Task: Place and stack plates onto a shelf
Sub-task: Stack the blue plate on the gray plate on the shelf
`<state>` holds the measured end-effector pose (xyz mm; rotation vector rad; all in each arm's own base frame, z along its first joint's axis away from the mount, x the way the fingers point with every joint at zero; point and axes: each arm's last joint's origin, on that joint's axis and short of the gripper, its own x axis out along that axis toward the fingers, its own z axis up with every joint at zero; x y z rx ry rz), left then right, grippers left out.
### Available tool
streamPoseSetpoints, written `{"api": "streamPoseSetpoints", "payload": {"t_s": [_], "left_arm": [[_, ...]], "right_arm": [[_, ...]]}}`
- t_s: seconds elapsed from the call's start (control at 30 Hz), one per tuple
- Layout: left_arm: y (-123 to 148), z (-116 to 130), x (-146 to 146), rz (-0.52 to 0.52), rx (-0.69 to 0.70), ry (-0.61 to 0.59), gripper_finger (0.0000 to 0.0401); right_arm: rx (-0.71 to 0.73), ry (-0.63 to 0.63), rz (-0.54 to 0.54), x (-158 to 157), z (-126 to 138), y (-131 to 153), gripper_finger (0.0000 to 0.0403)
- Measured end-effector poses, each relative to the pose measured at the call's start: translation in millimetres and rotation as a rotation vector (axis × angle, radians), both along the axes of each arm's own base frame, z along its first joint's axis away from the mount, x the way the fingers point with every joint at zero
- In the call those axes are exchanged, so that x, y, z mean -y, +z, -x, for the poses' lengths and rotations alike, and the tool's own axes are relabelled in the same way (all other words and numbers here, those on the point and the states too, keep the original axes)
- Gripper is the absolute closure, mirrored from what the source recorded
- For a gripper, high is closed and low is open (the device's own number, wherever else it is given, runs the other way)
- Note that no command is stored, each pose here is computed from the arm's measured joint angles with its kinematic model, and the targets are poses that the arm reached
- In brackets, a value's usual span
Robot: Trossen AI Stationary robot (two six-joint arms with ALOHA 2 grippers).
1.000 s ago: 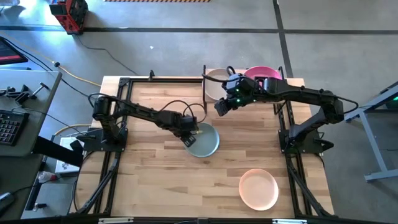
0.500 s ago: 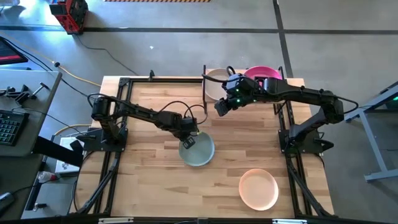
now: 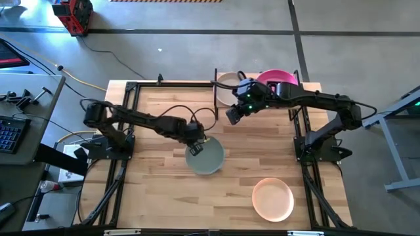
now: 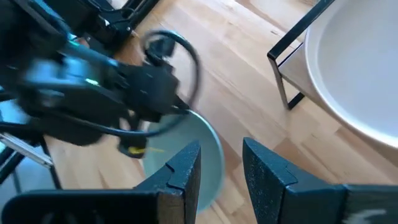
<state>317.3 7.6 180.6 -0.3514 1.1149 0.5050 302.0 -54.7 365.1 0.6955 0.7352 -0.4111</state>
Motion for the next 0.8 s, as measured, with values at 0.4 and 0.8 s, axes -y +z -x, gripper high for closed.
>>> {"api": "streamPoseSetpoints", "payload": {"t_s": [0.4,0.8], "left_arm": [[83.9,42.3,-6.9,-0.187,0.241,0.086,0.0400],[117.5,66.0,-29.8,-0.355,0.355,0.227,0.0400]], "right_arm": [[0.025,-0.003,0.140,4.4,-4.9,2.3,0.0304],[0.110,0.029,0.250,6.6,-11.4,10.4,0.0304]]}}
